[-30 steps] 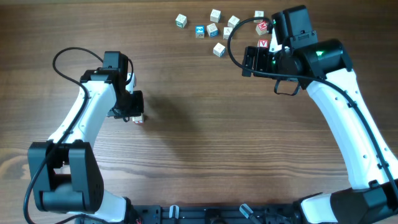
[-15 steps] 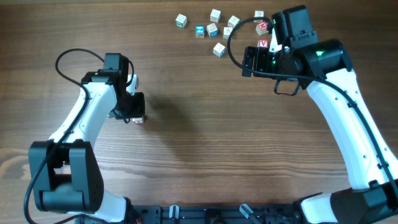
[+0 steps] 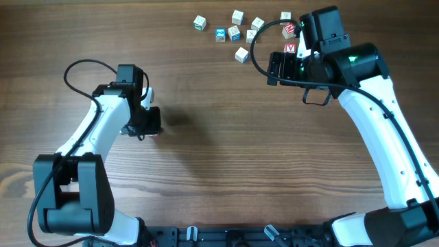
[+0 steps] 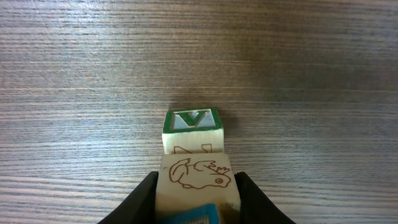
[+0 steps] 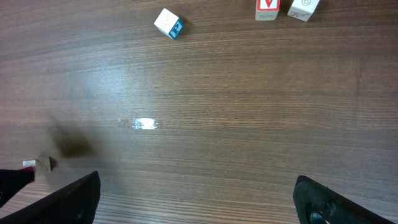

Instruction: Form a tower

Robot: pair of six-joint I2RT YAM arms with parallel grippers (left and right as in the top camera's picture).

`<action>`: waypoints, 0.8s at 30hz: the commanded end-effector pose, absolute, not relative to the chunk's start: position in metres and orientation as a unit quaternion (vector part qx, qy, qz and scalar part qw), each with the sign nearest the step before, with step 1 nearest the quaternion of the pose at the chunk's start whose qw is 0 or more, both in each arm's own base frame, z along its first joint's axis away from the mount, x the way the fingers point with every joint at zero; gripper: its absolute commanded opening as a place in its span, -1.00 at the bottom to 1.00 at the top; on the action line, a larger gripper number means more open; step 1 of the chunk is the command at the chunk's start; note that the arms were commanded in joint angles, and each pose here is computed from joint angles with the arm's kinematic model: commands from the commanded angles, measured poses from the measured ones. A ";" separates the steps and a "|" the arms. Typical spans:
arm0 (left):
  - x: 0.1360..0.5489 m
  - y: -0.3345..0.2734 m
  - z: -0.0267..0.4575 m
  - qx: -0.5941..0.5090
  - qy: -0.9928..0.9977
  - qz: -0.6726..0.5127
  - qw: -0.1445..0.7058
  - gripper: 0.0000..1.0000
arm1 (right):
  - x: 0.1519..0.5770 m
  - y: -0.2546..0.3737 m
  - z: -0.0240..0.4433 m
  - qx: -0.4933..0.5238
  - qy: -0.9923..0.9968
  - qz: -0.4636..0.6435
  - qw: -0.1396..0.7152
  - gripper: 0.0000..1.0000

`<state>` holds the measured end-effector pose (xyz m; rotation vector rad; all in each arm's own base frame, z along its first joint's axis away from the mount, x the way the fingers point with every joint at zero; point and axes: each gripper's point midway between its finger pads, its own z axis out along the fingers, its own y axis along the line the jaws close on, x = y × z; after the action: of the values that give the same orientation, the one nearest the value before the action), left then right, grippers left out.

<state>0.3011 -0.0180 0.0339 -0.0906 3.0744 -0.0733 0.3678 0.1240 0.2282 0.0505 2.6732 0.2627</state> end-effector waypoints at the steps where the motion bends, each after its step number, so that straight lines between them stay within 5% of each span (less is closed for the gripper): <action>1: 0.302 -0.021 0.036 -0.021 0.998 -0.032 0.040 -0.67 | 0.366 0.125 0.227 0.010 0.970 0.098 0.222 0.99; 19: 0.306 -0.021 0.037 -0.021 0.998 -0.032 0.048 -0.59 | 0.366 0.125 0.227 0.010 0.970 0.098 0.222 0.99; 24: 0.306 -0.021 0.037 -0.021 0.998 -0.032 0.048 -0.42 | 0.366 0.125 0.227 0.010 0.970 0.098 0.222 1.00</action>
<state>0.3072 -0.0182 0.0343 -0.0890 3.0493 -0.0752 0.3678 0.1240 0.2281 0.0464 2.6734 0.2615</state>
